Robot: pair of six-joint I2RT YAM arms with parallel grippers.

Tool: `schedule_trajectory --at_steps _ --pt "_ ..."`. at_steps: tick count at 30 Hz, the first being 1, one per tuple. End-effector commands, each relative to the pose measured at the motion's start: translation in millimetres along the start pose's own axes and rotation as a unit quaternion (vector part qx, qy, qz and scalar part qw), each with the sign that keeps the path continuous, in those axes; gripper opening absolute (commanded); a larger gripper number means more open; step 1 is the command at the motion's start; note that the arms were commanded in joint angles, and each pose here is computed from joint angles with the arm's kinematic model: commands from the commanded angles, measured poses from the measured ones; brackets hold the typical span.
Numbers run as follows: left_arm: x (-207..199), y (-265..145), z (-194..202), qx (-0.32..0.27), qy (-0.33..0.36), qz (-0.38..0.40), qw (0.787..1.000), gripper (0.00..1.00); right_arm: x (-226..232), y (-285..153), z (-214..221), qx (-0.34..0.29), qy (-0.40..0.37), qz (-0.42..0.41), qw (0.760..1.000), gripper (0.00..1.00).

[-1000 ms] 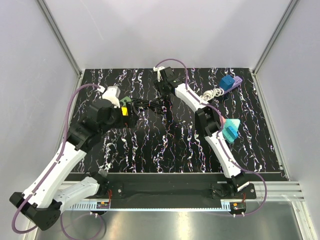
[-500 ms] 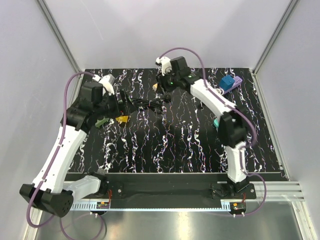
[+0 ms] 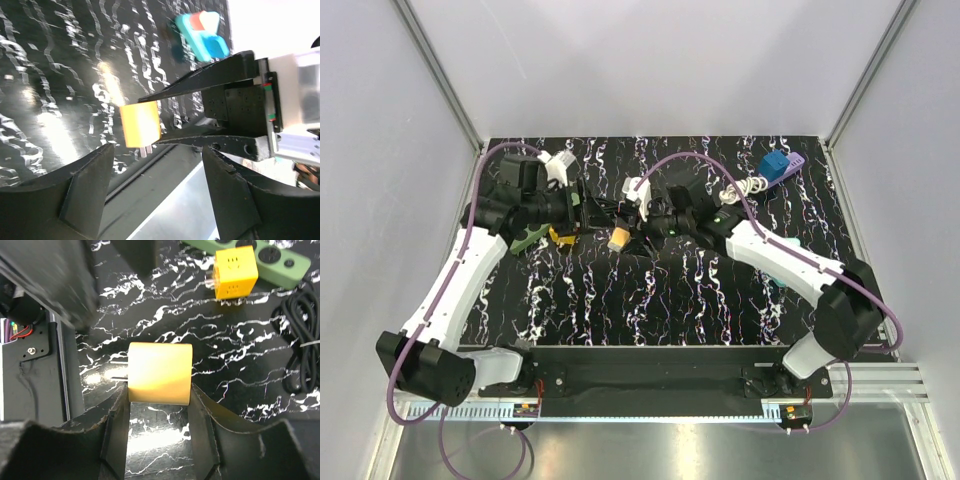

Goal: Insert the plug

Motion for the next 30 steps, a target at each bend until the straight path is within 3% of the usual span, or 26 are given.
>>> schedule_trajectory --at_steps 1,10,12,14,19,21,22,25,30 --pt "-11 2 10 0.023 -0.003 0.058 0.998 0.74 9 -17 -43 -0.077 -0.068 0.000 0.995 0.00" --pt "-5 19 24 0.059 -0.023 0.075 0.995 0.69 26 -19 -51 -0.094 -0.092 -0.019 0.991 0.00" --pt "-6 20 23 0.057 -0.023 0.082 0.995 0.63 28 -18 -50 -0.093 -0.093 -0.024 0.991 0.00" --pt "-7 21 22 0.058 -0.022 0.087 0.994 0.45 28 -16 -47 -0.091 -0.089 -0.025 0.992 0.02" --pt "-5 24 23 0.064 -0.023 0.093 0.993 0.01 31 -15 -41 -0.084 -0.074 -0.030 0.993 0.19" --pt "-6 24 22 0.063 -0.020 0.096 0.993 0.00 31 -15 -36 -0.079 -0.068 -0.029 0.994 0.32" --pt "-6 24 22 0.059 -0.019 0.094 0.994 0.00 31 -16 -37 -0.079 -0.059 -0.021 0.995 0.52" --pt "-11 19 19 0.039 -0.004 0.099 0.994 0.00 30 -20 -41 -0.081 -0.017 0.000 0.997 0.72" --pt "-29 7 9 -0.020 0.025 0.132 0.991 0.00 42 -27 -47 -0.093 0.079 -0.012 0.993 0.89"
Point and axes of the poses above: each gripper's point midway between its finger pads, its own y axis out along the fingers, its own x axis along the line the jaws close on, z = x × y, the point moved 5 cm from there along -y, back along the fingers, and after that the axes turned 5 degrees about -y, right-handed, at the moved point
